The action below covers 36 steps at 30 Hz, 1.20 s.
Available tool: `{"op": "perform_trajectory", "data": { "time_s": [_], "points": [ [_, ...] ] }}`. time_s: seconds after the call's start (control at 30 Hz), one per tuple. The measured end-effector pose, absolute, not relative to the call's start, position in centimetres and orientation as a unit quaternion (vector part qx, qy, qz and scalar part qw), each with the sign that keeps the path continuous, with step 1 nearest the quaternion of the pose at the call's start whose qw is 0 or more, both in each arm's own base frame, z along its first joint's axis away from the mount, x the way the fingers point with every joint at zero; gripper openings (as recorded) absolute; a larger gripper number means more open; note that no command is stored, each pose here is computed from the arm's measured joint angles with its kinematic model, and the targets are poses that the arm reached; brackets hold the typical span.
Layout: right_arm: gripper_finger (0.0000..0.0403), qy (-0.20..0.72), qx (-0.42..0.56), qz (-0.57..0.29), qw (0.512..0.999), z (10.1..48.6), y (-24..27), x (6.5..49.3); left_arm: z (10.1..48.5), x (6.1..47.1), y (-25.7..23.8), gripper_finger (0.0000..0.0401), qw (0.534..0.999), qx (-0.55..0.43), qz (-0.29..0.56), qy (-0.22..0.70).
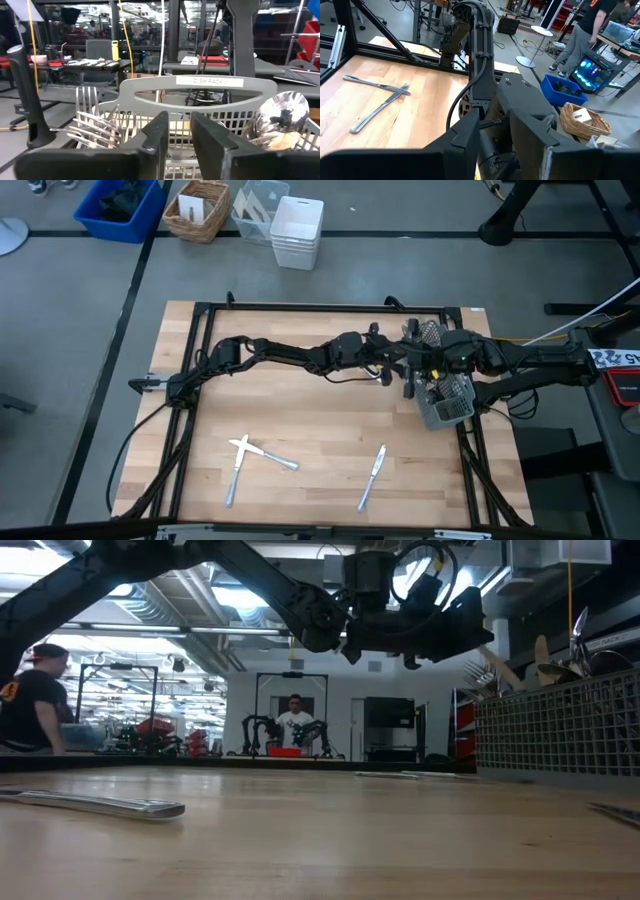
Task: Sort silverware
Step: Put the knife into the middle section of the utensil holder
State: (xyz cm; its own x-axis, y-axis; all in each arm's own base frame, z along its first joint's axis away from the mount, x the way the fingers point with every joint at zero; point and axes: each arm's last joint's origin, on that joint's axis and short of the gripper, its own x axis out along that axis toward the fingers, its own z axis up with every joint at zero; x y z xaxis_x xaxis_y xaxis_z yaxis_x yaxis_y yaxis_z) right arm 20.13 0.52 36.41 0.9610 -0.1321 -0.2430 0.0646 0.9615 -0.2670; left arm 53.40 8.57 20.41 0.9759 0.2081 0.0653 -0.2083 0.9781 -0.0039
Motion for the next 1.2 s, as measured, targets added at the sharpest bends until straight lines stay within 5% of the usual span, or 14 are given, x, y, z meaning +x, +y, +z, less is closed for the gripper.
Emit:
{"op": "perform_trajectory", "data": {
  "time_s": [0.37, 0.53, 0.83, 1.2],
  "points": [
    [0.0113, 0.131, -0.129, -0.050, 0.982, 36.4, 0.5, 20.1, 21.6, 53.1, 8.5, 0.0098, 0.994, -0.020, 0.109, -0.020],
    [0.0113, 0.141, -0.116, -0.050, 0.982, 36.2, 0.5, 20.1, 24.7, 51.0, 8.0, 0.0098, 0.989, -0.014, 0.091, 0.116],
    [0.0113, 0.167, -0.107, -0.026, 0.980, 35.6, 0.7, 19.9, 29.7, 42.3, 3.7, 0.0098, 0.917, -0.010, 0.050, 0.396],
    [0.0113, 0.186, -0.104, 0.007, 0.977, 35.2, 0.8, 19.8, 28.3, 30.4, -5.9, 0.0098, 0.819, -0.182, 0.175, 0.515]
  ]
}}
